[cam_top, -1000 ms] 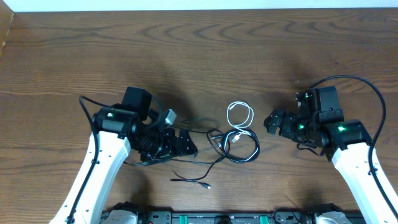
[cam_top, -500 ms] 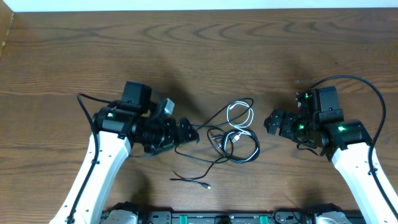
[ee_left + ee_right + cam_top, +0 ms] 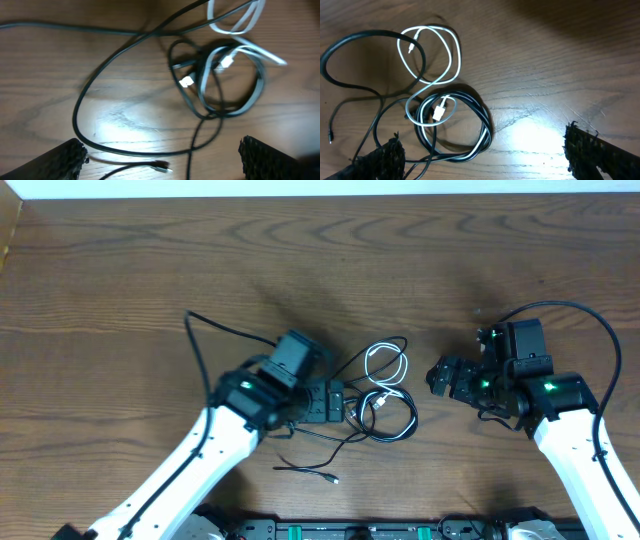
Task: Untangle cables
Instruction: 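Reach the left gripper down into the black-and-white cable tangle, then grasp cables with the left gripper and lift them up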
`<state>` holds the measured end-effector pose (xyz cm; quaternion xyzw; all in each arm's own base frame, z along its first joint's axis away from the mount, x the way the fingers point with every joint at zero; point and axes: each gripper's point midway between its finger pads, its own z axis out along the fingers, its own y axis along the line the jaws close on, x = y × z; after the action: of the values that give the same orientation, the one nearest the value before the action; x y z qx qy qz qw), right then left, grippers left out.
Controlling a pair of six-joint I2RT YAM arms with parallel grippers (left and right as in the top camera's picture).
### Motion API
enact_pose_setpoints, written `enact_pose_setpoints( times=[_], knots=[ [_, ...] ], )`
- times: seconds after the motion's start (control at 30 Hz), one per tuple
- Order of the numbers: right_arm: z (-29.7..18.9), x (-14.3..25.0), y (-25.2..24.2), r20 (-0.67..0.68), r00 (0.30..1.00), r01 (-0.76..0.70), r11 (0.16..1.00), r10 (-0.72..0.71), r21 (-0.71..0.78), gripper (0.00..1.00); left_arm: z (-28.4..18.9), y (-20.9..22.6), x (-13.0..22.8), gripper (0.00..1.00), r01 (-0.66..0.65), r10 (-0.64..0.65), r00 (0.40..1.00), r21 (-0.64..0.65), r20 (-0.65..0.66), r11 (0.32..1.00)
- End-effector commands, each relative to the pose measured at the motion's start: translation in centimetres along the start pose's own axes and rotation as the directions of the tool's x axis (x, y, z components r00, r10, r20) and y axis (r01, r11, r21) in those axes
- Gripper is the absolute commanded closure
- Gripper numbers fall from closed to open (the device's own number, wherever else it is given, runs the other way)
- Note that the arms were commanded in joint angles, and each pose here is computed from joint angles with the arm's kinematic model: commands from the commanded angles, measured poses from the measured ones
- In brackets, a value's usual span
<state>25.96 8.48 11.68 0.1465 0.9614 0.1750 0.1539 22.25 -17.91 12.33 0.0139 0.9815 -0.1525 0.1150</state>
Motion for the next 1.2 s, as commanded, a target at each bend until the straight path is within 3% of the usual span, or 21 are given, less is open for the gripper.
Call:
enact_pose_setpoints(
  times=[0.0,0.37,0.47,0.5,0.57,0.8,0.83,1.0,1.17],
  knots=[
    [0.0,-0.2,-1.0,0.007,1.0,-0.028,0.999,0.027,0.028,0.01,2.2,2.4,0.6,0.01,0.084,-0.08,0.996,-0.184,0.029,0.979],
    [-0.2,0.0,-2.0,-0.008,0.998,-0.061,0.997,0.062,0.05,0.01,8.6,-1.1,3.8,0.01,-0.032,0.01,0.992,-0.173,-0.128,0.984],
    [-0.2,0.2,-2.1,-0.017,0.998,-0.063,0.996,0.064,0.056,0.01,9.4,-0.8,4.5,0.02,0.005,-0.035,0.988,-0.202,-0.147,0.979],
    [-0.2,0.3,-2.1,-0.018,0.998,-0.064,0.996,0.065,0.057,0.01,9.5,-0.7,4.5,0.07,0.014,-0.046,0.988,-0.21,-0.15,0.978],
    [-0.2,0.3,-2.1,-0.02,0.998,-0.064,0.996,0.065,0.058,0.01,9.8,-0.5,4.7,0.35,0.038,-0.073,0.986,-0.222,-0.152,0.974],
    [-0.2,0.5,-2.2,-0.028,0.997,-0.066,0.996,0.068,0.062,0.01,10.6,-2.3,2.8,0.39,0.087,-0.099,0.992,-0.15,-0.076,0.985],
    [-0.2,0.6,-2.3,-0.029,0.997,-0.066,0.996,0.068,0.063,0.01,10.7,-2.7,2.4,0.44,0.088,-0.097,0.993,-0.131,-0.061,0.987],
    [-0.2,1.0,-2.6,-0.046,0.996,-0.069,0.995,0.073,0.077,0.01,10.8,-3.5,1.6,0.92,0.12,-0.123,0.992,-0.094,-0.029,0.988],
    [-0.2,1.1,-2.6,-0.049,0.997,-0.063,0.995,0.067,0.078,0.01,10.8,-3.6,1.5,0.93,0.12,-0.122,0.992,-0.09,-0.025,0.989]
  ],
)
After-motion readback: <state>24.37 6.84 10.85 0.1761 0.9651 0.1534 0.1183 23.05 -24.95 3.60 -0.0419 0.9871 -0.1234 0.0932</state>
